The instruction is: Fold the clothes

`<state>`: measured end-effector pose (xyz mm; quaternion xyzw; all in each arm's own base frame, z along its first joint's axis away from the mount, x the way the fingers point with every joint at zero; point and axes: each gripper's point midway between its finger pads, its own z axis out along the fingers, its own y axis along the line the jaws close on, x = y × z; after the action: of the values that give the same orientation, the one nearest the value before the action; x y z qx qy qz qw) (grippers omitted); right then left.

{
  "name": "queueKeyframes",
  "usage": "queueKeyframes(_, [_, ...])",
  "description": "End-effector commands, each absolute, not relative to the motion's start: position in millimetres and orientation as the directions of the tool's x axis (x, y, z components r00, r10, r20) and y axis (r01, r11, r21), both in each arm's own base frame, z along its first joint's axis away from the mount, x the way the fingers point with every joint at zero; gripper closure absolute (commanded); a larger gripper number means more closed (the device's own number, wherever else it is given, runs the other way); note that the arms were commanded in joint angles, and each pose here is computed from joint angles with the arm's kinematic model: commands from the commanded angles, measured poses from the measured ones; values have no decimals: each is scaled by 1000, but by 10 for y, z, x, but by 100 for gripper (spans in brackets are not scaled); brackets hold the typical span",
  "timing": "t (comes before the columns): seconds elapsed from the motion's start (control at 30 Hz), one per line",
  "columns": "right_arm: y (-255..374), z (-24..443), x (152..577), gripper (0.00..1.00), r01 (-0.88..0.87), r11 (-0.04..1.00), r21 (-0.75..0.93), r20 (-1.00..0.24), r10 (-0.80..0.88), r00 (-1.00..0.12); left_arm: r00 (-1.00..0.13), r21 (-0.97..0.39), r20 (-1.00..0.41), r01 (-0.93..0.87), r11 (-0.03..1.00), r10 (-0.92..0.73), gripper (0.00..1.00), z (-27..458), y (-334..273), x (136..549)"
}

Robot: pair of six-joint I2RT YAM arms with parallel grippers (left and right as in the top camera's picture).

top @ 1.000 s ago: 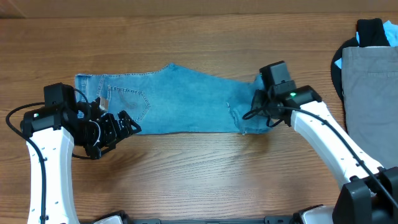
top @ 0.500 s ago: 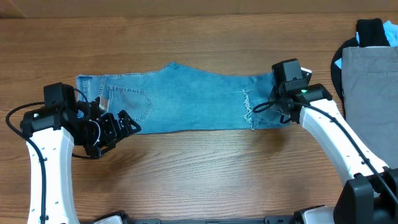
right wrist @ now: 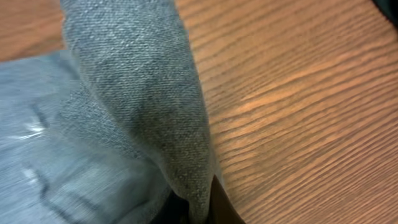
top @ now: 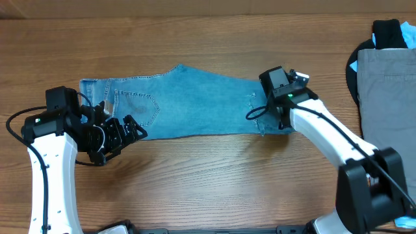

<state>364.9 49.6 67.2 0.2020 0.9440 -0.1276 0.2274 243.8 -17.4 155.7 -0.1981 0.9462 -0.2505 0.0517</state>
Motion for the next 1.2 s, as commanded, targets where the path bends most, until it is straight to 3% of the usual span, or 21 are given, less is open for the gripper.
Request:
queueKeyframes(0.0, [600, 684, 3733, 96, 465, 876, -126, -502, 348, -792, -923, -495, 2, -336, 802, -385, 0, 1533, -181, 2436])
queueKeyframes(0.47, [1070, 1032, 3870, 96, 435, 899, -47, -557, 338, -759, -923, -494, 3, -336, 802, -385, 0, 1533, -182, 2433])
queueKeyframes(0.73, [658, 1427, 3883, 96, 524, 824, -216, -660, 273, -700, -925, -494, 0, -330, 804, -379, 0, 1533, -182, 2433])
queueKeyframes(1.0, [600, 1354, 3903, 96, 531, 817, -225, -645, 284, -710, -925, -495, -3, -328, 805, -379, 0, 1533, -180, 2440])
queueKeyframes(1.17, [825, 1005, 3934, 96, 476, 834, -279, -608, 230, -759, -926, -494, -1, -329, 805, -379, 0, 1533, -182, 2435])
